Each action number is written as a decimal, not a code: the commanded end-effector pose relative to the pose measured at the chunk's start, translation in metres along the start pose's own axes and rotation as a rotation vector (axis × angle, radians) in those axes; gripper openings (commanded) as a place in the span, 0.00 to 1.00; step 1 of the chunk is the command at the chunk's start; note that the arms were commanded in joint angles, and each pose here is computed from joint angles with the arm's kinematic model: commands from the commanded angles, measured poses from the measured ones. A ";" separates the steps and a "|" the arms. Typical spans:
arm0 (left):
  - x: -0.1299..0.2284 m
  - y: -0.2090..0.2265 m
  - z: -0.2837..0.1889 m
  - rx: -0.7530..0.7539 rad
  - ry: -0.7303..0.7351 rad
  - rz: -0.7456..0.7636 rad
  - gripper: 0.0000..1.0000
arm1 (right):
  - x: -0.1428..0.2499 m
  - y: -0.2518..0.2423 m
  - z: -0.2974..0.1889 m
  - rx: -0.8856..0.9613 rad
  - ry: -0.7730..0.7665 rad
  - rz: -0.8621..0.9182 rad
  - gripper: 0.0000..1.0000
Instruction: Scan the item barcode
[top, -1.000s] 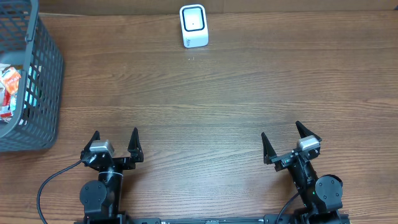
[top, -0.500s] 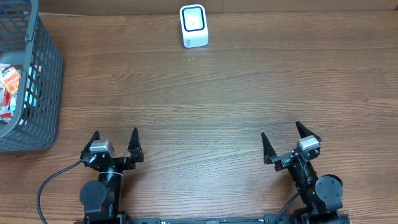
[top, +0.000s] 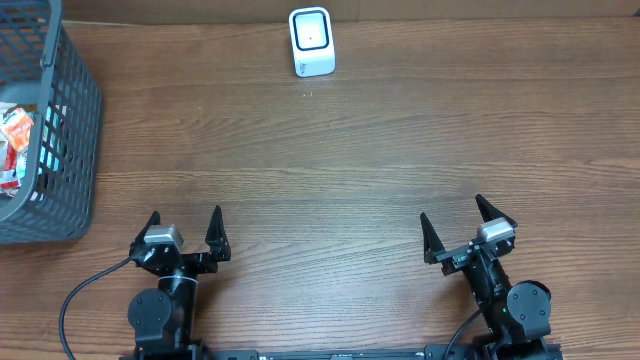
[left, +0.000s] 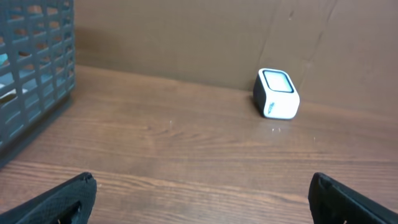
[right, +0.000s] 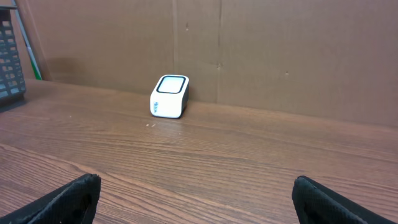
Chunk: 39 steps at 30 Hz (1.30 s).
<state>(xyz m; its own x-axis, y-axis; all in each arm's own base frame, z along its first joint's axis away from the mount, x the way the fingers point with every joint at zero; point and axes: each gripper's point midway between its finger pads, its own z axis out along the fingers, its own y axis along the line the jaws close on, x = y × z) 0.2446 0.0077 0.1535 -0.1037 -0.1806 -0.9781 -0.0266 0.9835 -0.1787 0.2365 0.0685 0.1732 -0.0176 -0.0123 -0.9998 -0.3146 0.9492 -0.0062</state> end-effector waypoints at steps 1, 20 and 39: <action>-0.008 -0.001 -0.006 -0.007 0.019 0.006 1.00 | 0.001 -0.001 0.000 0.004 -0.007 0.002 1.00; -0.076 -0.001 -0.048 -0.089 -0.005 0.014 1.00 | 0.001 -0.001 0.000 0.004 -0.007 0.002 1.00; -0.140 -0.034 -0.030 -0.032 0.423 -0.051 1.00 | 0.001 -0.001 0.000 0.004 -0.007 0.002 1.00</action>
<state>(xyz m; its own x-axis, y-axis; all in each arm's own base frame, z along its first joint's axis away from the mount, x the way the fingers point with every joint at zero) 0.2203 0.0030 0.2762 -0.4563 -0.2190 -0.8624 -0.0868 0.9756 -0.2018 0.2365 0.0685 0.1734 -0.0168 -0.0122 -0.9998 -0.3142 0.9493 -0.0063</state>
